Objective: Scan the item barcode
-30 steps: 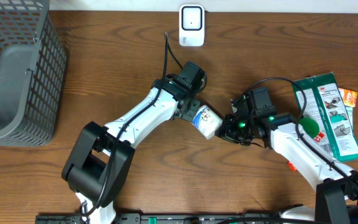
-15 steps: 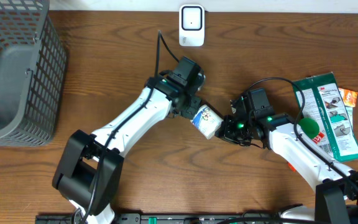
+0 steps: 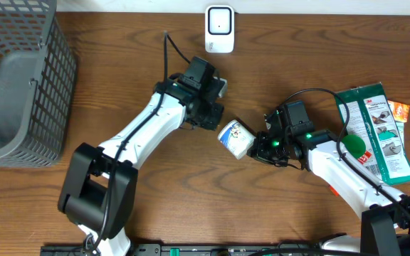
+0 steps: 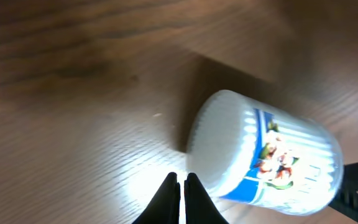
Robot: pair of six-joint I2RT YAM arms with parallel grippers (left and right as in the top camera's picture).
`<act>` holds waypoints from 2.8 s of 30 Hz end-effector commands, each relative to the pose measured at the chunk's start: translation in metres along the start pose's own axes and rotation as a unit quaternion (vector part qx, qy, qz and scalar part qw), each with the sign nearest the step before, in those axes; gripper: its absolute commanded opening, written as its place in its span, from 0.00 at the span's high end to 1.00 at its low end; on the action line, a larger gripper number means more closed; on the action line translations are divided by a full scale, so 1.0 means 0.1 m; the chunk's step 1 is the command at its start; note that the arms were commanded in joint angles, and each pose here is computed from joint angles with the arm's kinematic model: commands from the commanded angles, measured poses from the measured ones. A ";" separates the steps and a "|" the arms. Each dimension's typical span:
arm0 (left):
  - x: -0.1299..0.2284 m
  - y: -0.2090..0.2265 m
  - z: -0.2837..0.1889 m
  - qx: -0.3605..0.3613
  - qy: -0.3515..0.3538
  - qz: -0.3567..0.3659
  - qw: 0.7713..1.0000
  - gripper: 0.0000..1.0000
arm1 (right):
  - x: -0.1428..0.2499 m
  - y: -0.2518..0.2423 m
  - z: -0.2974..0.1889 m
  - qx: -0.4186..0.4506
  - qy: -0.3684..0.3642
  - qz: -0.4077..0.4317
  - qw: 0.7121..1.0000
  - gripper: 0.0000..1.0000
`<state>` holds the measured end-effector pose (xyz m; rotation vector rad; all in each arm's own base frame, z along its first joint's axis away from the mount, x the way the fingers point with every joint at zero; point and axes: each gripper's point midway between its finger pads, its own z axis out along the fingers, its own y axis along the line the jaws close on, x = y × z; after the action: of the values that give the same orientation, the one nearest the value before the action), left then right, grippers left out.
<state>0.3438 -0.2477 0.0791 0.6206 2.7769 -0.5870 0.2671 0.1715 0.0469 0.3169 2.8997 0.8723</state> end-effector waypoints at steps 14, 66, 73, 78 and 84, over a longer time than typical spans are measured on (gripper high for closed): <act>0.13 0.00 0.22 0.017 0.029 -0.001 0.999 0.92 | -0.05 0.09 -0.05 -0.005 -0.012 -0.007 1.000 0.99; 0.19 0.06 0.35 -0.009 0.042 0.015 0.999 0.92 | -0.24 1.05 -0.05 -0.046 -0.094 -0.098 0.990 0.98; 0.10 0.29 0.30 -0.063 0.024 0.012 0.998 0.92 | -0.41 1.13 -0.22 -0.031 -0.122 -0.127 0.984 0.99; 0.00 0.38 0.26 -0.065 0.003 0.001 0.998 0.92 | -0.58 1.11 -0.52 0.009 -0.130 -0.152 0.980 0.99; -0.15 0.39 0.28 -0.063 -0.028 -0.008 0.998 0.92 | -0.74 0.83 -0.62 0.045 -0.136 -0.113 0.983 0.99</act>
<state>0.3783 -0.2331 0.0537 0.5734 2.7304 -0.4309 0.3367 0.2040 0.1525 0.0938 2.6564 0.6767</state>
